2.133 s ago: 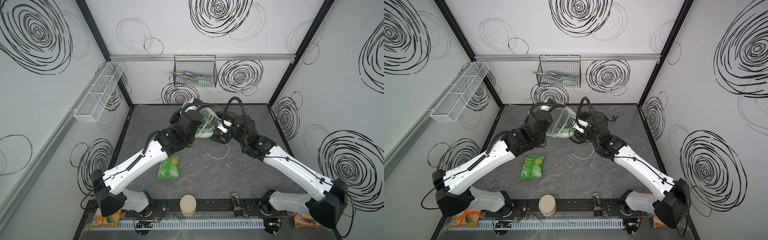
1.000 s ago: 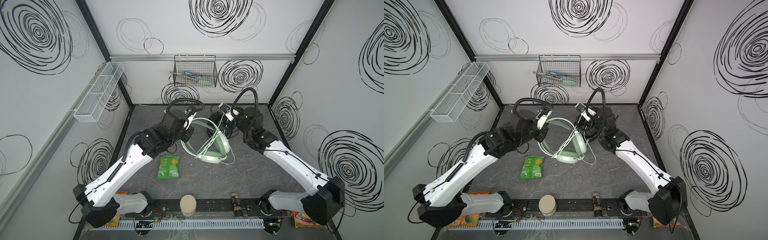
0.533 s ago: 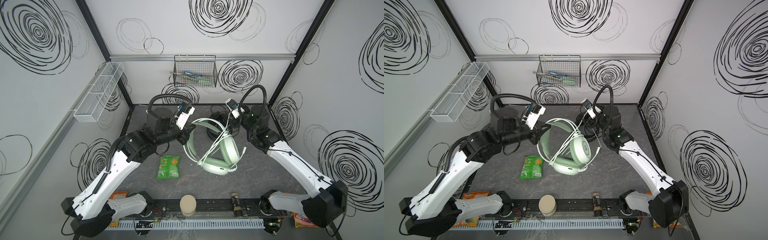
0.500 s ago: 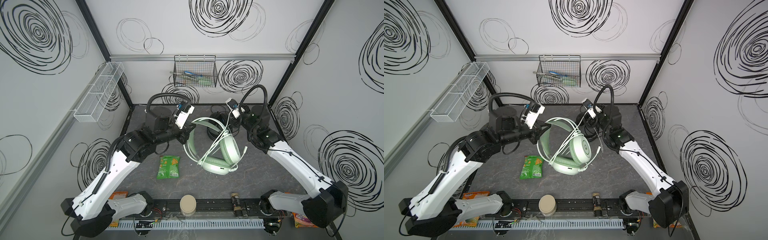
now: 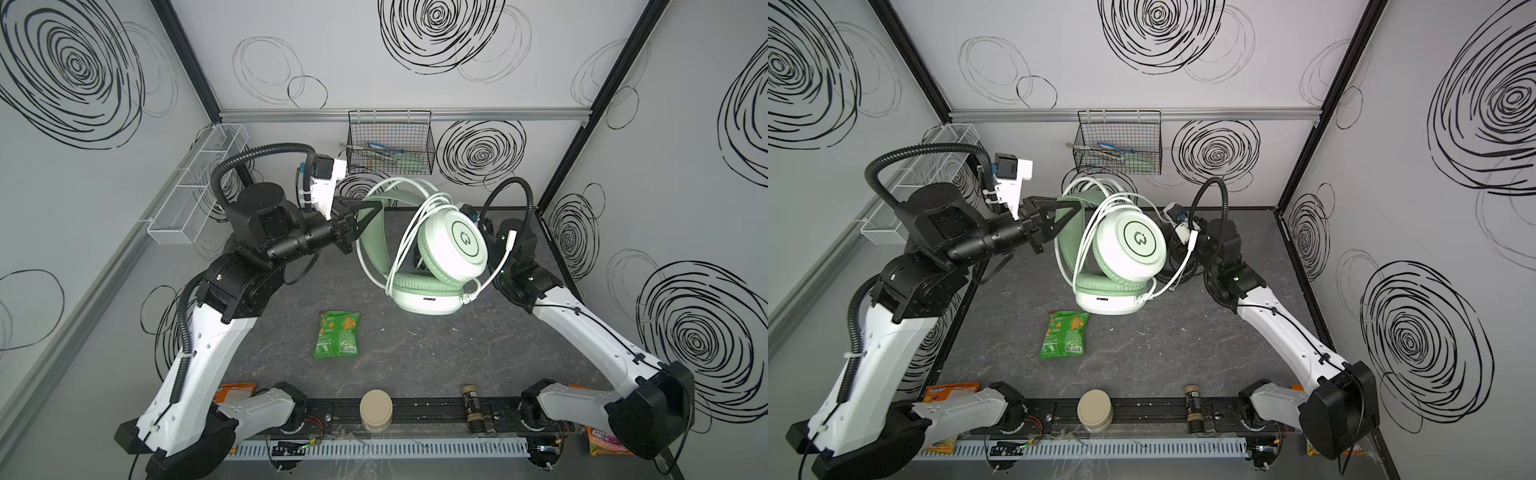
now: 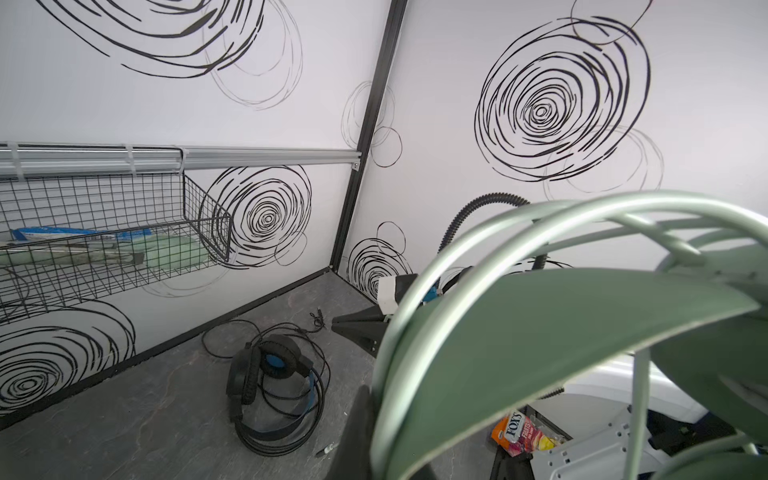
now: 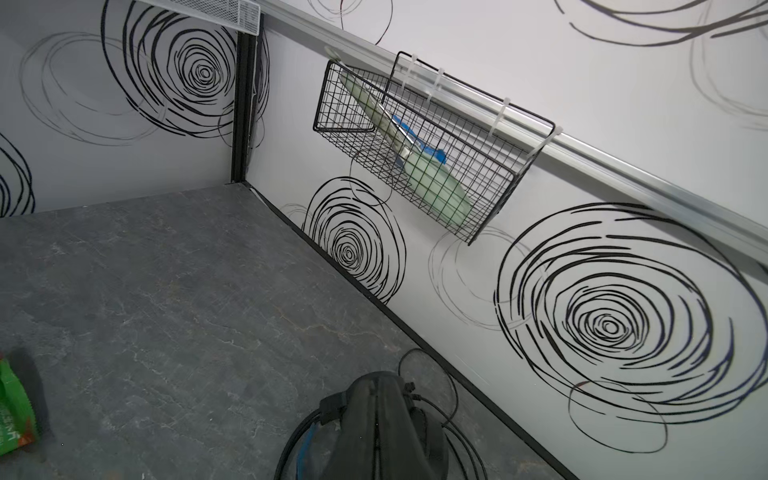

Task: Wrap the headphones
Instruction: 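Hold headset raised with left gripper while right gripper pulls cable taut beside it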

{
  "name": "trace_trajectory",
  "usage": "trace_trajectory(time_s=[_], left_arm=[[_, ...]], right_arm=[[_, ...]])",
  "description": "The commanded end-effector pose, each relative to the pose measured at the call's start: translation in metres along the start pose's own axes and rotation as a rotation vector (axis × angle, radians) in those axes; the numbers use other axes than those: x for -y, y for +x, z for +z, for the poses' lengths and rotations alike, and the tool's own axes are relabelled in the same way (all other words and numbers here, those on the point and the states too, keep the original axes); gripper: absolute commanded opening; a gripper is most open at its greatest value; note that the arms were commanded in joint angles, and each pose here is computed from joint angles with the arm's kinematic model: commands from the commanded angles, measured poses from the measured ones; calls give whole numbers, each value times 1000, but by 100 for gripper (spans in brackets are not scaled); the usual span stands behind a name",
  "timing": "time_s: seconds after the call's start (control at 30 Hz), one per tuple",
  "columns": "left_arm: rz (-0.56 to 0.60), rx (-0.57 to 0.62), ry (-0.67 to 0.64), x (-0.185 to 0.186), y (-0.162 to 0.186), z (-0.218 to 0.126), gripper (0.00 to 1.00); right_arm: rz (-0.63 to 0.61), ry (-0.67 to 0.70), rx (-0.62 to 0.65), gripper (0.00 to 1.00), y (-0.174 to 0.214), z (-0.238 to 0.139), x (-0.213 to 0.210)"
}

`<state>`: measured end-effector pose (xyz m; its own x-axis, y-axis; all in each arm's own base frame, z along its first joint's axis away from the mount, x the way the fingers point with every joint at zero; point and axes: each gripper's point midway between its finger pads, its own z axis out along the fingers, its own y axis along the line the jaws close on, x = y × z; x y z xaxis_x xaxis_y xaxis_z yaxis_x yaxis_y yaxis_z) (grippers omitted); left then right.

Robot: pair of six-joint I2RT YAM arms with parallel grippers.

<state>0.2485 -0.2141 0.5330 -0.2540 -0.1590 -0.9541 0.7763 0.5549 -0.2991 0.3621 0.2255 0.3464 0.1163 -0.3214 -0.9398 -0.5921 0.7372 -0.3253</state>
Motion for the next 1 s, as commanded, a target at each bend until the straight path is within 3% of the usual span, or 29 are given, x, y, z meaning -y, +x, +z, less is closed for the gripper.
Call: trace_trajectory(time_s=[0.0,0.37,0.77,0.97], left_arm=[[-1,158,99,25,-46,-13,0],[-116,286,79,3,-65,-23,0],[-158,309,90,-3,-63,-23,0],[-154,316,90,-3,-63,-24,0]], right_arm=[[68,-43,46,5,-6,4,-10],[209,-152,43,1,9,3,-38],[310,-224,74,17,8,0,-52],[344,-267,82,6,4,4,-57]])
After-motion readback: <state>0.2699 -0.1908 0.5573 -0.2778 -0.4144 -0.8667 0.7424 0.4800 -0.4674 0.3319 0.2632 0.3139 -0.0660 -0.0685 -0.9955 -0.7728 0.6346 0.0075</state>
